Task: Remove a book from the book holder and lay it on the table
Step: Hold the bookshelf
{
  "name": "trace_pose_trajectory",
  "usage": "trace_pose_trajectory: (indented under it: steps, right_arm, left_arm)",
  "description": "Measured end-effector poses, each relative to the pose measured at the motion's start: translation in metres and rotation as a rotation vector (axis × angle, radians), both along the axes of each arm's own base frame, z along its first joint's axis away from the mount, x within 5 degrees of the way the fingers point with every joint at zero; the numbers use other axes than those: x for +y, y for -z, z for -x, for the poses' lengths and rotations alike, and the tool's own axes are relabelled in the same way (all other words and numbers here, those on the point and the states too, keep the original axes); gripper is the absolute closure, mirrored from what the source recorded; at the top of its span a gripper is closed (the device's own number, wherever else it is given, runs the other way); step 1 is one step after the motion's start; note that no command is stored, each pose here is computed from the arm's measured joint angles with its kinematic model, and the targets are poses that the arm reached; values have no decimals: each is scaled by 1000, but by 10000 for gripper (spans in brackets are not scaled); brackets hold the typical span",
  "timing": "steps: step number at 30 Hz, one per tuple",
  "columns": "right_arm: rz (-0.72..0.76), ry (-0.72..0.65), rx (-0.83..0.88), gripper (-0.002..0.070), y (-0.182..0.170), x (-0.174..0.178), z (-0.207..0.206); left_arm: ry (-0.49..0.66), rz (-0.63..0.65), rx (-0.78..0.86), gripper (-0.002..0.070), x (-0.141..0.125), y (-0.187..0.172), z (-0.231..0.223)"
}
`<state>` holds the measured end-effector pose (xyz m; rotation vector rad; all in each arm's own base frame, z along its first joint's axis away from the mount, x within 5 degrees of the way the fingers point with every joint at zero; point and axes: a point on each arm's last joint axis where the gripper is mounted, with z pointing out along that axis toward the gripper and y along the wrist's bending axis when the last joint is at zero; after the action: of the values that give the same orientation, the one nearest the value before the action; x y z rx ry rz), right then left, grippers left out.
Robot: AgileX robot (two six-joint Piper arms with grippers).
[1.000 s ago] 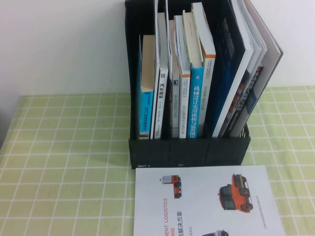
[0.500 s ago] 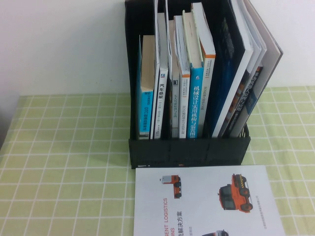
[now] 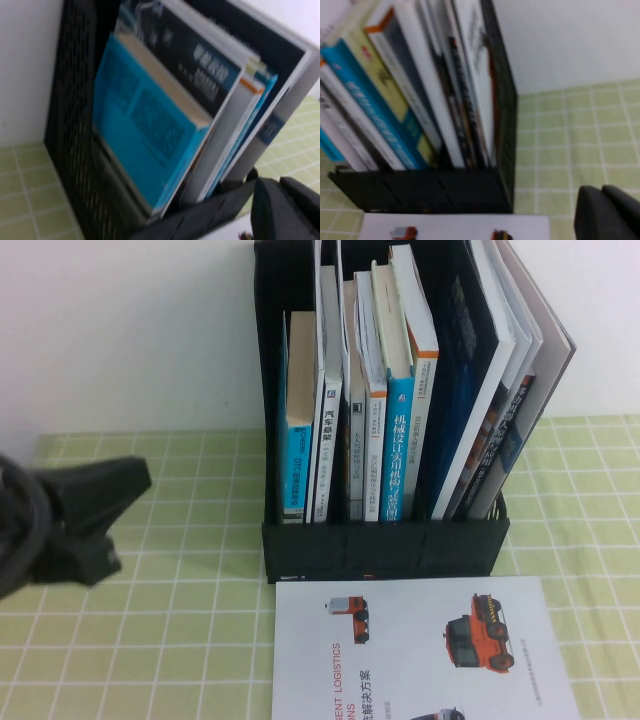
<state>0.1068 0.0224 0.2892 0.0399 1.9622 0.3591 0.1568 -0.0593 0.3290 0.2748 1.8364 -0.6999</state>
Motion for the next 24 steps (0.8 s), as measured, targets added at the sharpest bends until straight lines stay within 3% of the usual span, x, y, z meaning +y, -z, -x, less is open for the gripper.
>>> trace_pose_trajectory:
  steps: [4, 8, 16, 24]
  right_arm:
    - [-1, -107, -104, 678, -6, 13, -14]
    - [-23, -146, -125, 678, -6, 20, -25]
    - [-111, -182, 24, 670, 6, 33, -68]
    - [-34, -252, -6, 519, -14, 44, -116]
  left_arm:
    - [43, 44, -46, 678, -12, -22, -32]
    - [163, -18, -117, 678, -40, -51, -55]
    - [395, -149, -154, 678, -110, -76, -93]
    - [427, -192, -94, 678, -138, -60, -127]
